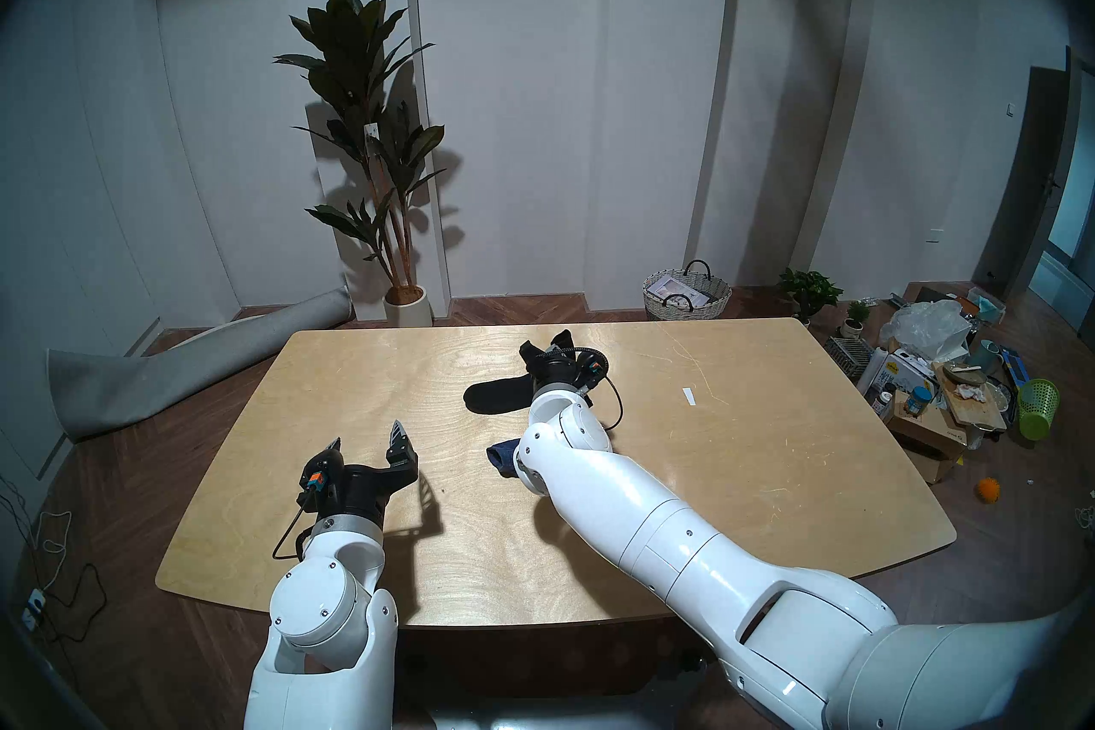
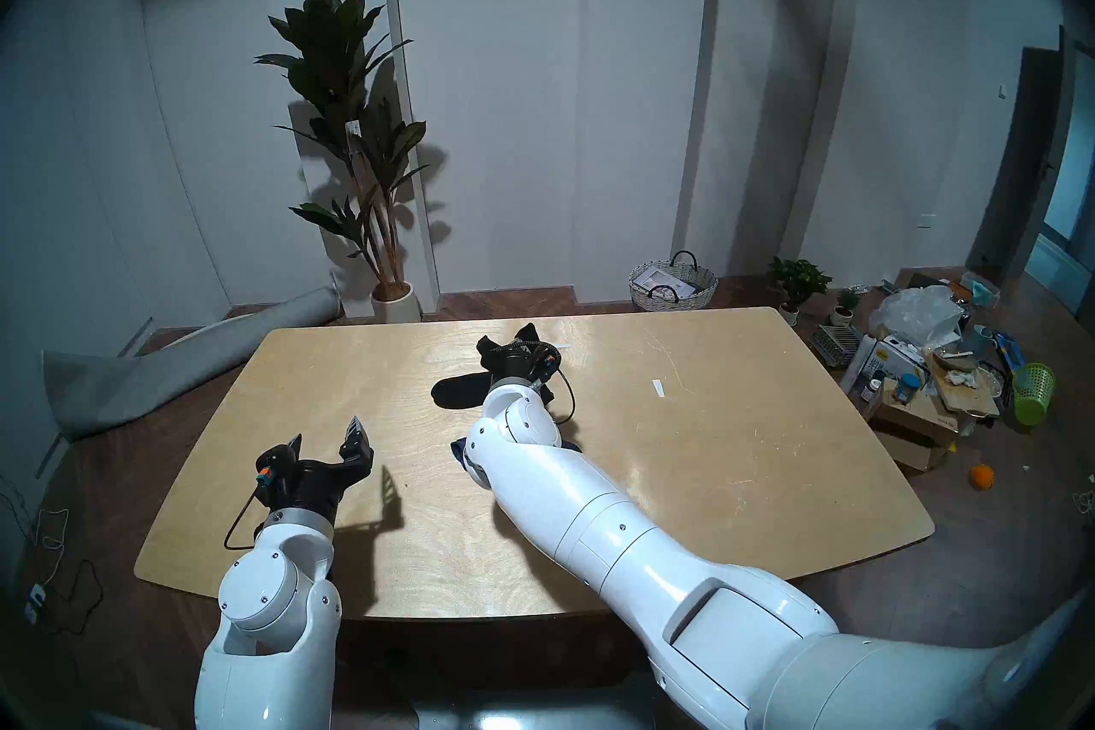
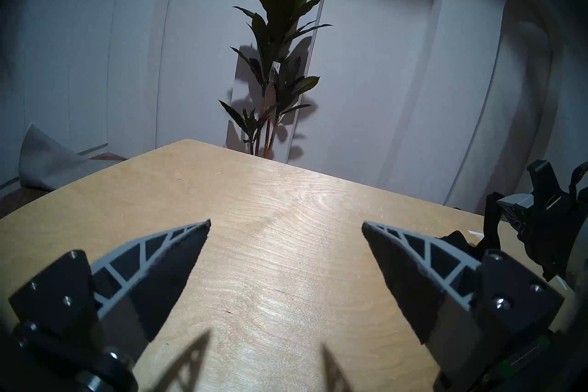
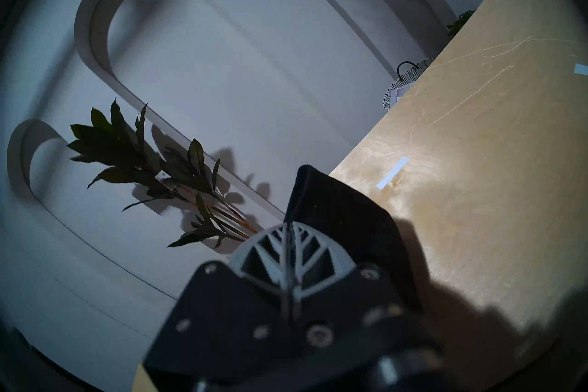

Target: Fold socks in half once and place them neatly on the table

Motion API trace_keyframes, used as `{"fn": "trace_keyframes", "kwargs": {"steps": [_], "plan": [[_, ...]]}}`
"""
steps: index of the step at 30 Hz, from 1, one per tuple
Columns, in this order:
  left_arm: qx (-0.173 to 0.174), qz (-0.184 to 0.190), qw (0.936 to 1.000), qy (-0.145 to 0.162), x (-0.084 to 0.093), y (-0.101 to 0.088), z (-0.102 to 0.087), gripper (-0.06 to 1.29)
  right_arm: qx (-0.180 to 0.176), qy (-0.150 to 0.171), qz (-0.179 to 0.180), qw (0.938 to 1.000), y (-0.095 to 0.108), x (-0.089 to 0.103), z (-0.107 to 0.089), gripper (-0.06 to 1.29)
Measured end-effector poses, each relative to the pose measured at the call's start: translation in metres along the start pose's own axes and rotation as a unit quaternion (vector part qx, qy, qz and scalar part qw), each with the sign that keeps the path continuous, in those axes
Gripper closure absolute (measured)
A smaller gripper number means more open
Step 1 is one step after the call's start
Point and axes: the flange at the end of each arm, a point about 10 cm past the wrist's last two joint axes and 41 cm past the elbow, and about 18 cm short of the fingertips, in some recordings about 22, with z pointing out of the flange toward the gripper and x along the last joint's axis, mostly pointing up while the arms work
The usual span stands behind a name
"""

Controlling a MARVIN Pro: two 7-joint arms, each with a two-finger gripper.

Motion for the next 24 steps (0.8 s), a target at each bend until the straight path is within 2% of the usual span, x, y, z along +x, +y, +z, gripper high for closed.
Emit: {"fn": "trace_keyframes", "kwargs": {"steps": [5, 9, 17, 24], "plan": [[0.007, -0.002, 1.0000, 0.003, 0.001, -0.004, -0.001, -0.01, 0.023, -0.013, -0.012, 0.9996, -0.014, -0.011, -0.005, 1.26], [0.019, -0.004, 0.9998, 0.010, 0.004, -0.010, -0.003, -0.01, 0.041, -0.032, -0.028, 0.9983, -0.025, -0.029, -0.012, 1.26], [0.041, -0.006, 0.9990, 0.016, 0.006, -0.019, -0.008, -0.01, 0.032, -0.053, -0.051, 0.9967, -0.019, -0.054, -0.014, 1.25], [0.052, -0.009, 0.9984, 0.019, 0.006, -0.024, -0.012, -0.01, 0.031, -0.062, -0.055, 0.9960, -0.019, -0.064, -0.015, 1.26]]}}
